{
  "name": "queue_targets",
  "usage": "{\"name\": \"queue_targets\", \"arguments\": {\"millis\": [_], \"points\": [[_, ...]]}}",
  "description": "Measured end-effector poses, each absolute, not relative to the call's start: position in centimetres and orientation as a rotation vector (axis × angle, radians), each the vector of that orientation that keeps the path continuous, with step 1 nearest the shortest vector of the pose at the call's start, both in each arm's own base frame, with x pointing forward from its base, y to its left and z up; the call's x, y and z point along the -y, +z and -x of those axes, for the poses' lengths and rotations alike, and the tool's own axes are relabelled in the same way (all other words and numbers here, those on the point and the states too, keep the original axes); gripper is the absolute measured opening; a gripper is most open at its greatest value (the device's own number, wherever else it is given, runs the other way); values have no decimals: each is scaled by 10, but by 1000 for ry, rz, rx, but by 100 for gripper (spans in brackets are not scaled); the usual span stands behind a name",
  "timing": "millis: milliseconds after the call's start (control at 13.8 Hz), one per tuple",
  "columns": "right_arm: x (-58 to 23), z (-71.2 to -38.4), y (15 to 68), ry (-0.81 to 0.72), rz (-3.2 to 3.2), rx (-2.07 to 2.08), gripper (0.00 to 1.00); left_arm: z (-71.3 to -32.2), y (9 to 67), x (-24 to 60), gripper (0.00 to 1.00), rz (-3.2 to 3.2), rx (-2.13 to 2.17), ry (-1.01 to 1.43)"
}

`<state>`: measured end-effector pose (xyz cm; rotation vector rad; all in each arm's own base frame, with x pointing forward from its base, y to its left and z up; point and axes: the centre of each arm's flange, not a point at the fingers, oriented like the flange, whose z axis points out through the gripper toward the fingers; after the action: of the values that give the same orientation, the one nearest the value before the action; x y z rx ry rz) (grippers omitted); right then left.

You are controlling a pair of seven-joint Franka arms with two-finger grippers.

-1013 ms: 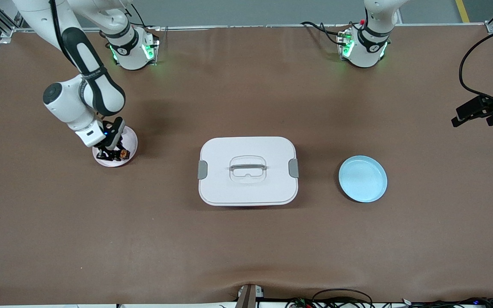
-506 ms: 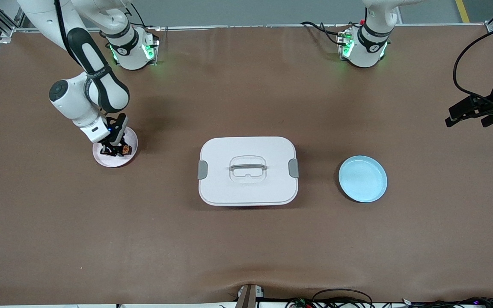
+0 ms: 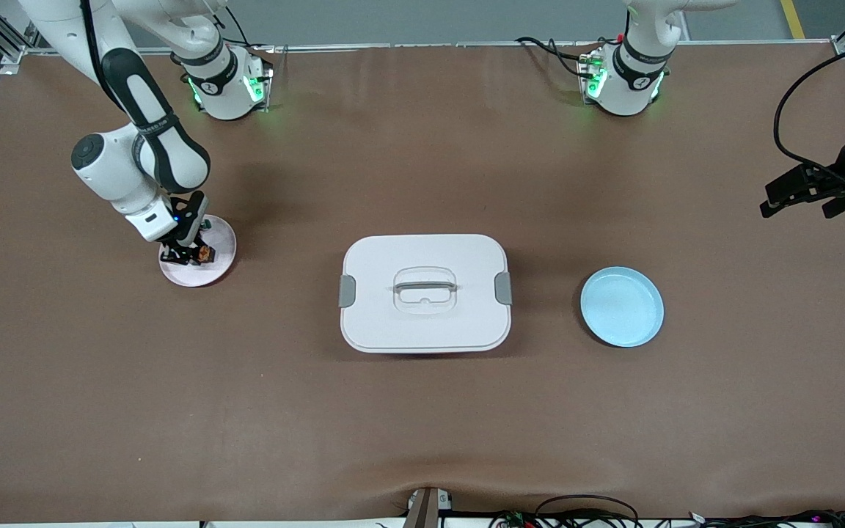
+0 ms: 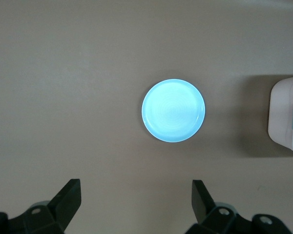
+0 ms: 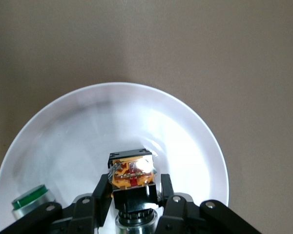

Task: Transfer orange switch to right arm and place
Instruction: 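Lower the switch onto the pink plate with the right gripper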

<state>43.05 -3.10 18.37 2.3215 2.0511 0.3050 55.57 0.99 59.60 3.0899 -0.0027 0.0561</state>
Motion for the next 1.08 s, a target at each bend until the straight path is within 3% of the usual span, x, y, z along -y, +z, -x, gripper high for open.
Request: {"name": "queue_targets", "arguments": {"millis": [289, 362, 723, 1085], "points": [[31, -429, 183, 316, -2355, -2020, 45, -556, 597, -11, 100, -3095, 1, 61], [31, -428, 183, 325, -2382, -1994, 51, -556, 597, -11, 100, -3096, 1, 64], [29, -432, 189, 361, -2403, -1962, 99, -557, 601, -11, 100, -3098, 6, 77], [28, -445, 213, 450, -2410, -1936, 100, -556, 614, -4, 100, -3120, 36, 93]]}}
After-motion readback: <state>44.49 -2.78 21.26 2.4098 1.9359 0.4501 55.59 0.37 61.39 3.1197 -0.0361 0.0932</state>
